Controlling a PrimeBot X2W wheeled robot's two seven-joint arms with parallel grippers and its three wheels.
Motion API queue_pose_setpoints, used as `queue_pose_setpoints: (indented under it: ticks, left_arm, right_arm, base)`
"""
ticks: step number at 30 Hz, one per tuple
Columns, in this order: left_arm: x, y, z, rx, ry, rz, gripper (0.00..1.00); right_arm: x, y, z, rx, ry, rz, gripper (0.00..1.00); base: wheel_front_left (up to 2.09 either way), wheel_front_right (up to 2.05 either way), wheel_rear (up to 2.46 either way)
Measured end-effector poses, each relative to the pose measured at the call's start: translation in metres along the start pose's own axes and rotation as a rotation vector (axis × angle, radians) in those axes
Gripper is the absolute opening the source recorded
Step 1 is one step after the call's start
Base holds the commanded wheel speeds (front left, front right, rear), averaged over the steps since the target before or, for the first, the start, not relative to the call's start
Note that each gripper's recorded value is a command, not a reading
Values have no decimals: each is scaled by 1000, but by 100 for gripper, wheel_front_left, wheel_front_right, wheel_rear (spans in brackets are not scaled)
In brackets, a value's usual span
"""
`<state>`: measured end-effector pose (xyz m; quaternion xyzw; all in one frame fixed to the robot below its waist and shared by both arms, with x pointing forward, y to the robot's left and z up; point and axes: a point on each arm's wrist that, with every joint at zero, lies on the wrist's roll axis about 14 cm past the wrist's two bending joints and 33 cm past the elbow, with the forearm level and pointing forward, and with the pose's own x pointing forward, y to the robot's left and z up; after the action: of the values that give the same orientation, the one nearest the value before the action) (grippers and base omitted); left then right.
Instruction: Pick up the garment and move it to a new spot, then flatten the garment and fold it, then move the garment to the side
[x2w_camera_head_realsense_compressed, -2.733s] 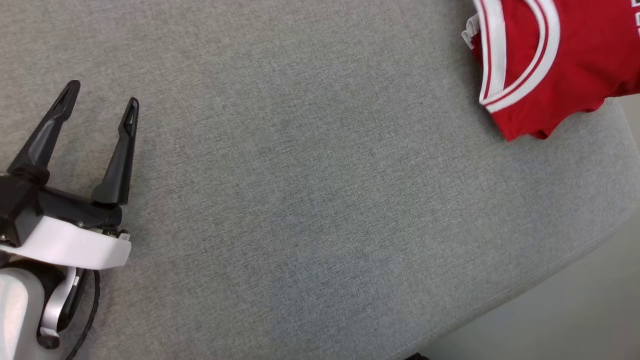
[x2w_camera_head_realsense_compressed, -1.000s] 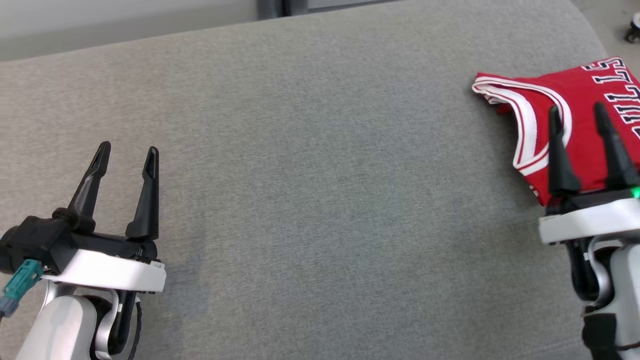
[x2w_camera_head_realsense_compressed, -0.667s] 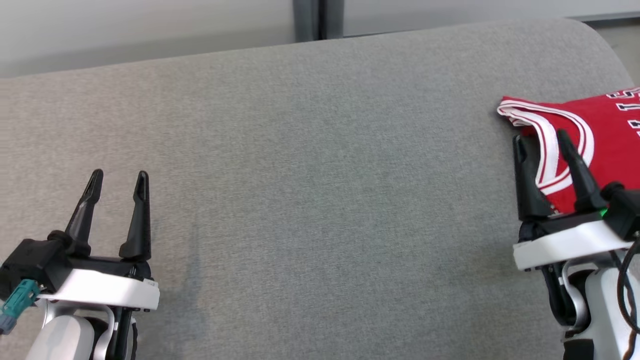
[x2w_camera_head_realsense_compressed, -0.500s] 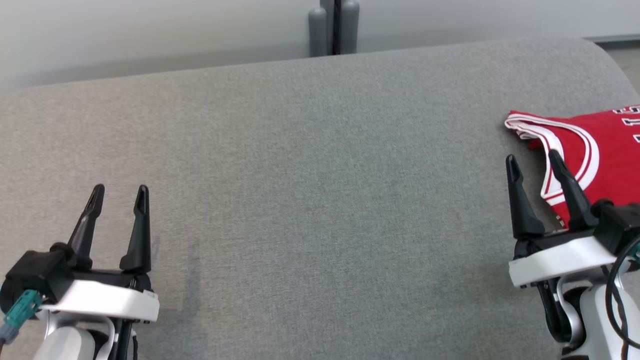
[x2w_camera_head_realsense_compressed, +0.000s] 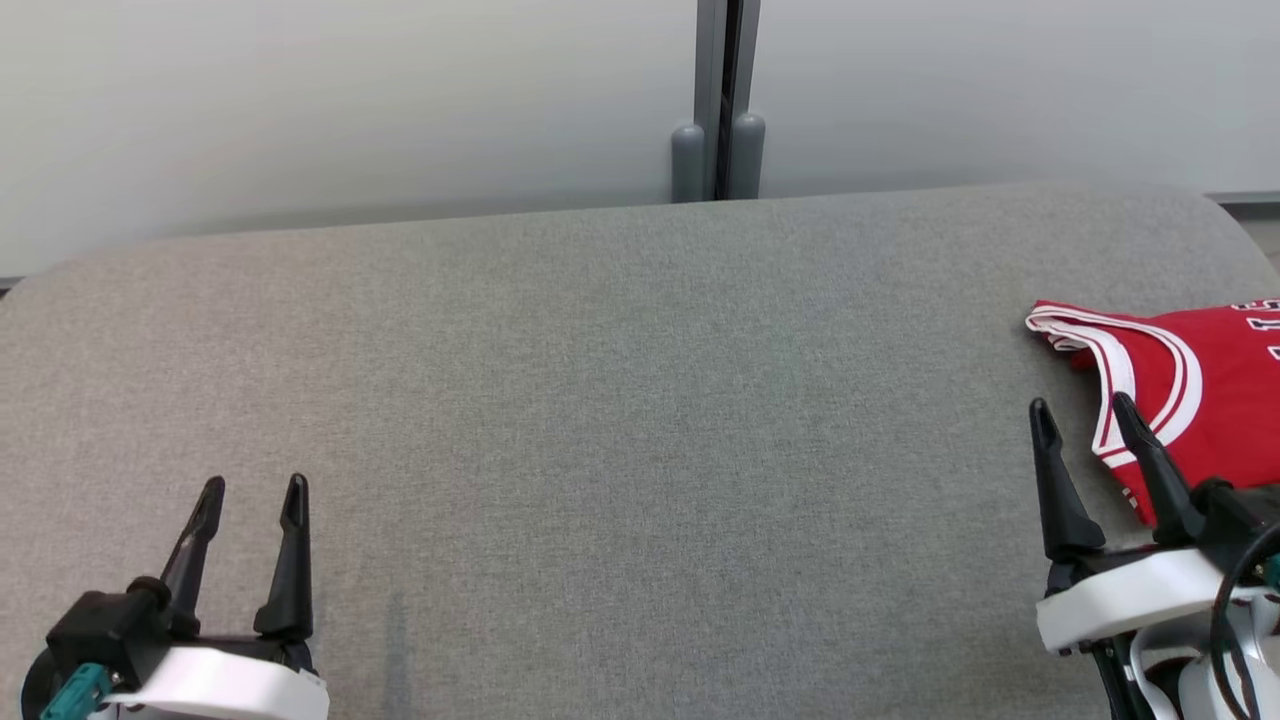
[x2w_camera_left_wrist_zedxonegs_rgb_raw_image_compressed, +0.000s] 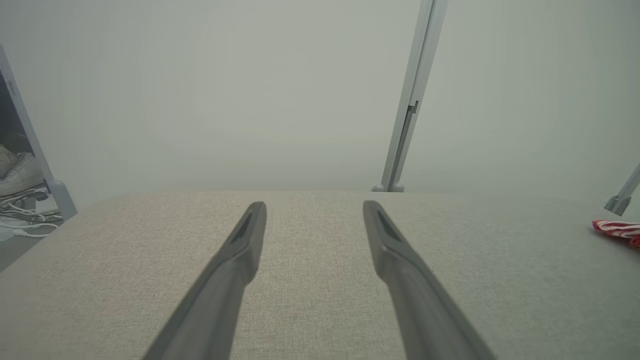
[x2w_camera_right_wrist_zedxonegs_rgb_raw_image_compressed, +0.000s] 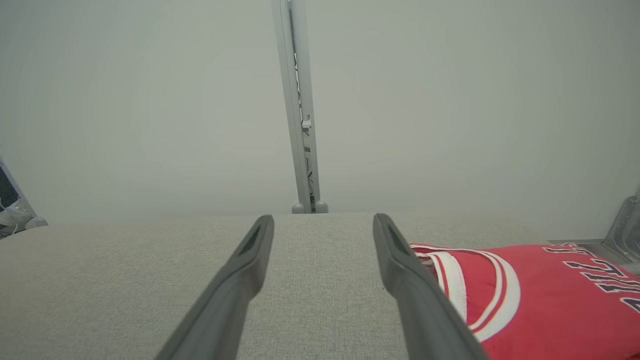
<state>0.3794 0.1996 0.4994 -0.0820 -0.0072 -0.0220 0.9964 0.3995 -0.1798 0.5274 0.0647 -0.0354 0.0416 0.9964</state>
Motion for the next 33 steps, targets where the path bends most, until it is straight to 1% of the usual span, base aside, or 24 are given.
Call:
queue_pose_setpoints:
  ticks: [14,33]
  left_arm:
    - [-30,0,2,7,17,8,100]
    - [-29,0,3,18,21,11,100]
  right_arm:
    - [-30,-2,7,-7,5,-18,100]
    - [-35,-2,10,-9,6,-26,100]
  base:
    - [0,0,0]
    - [0,0,0]
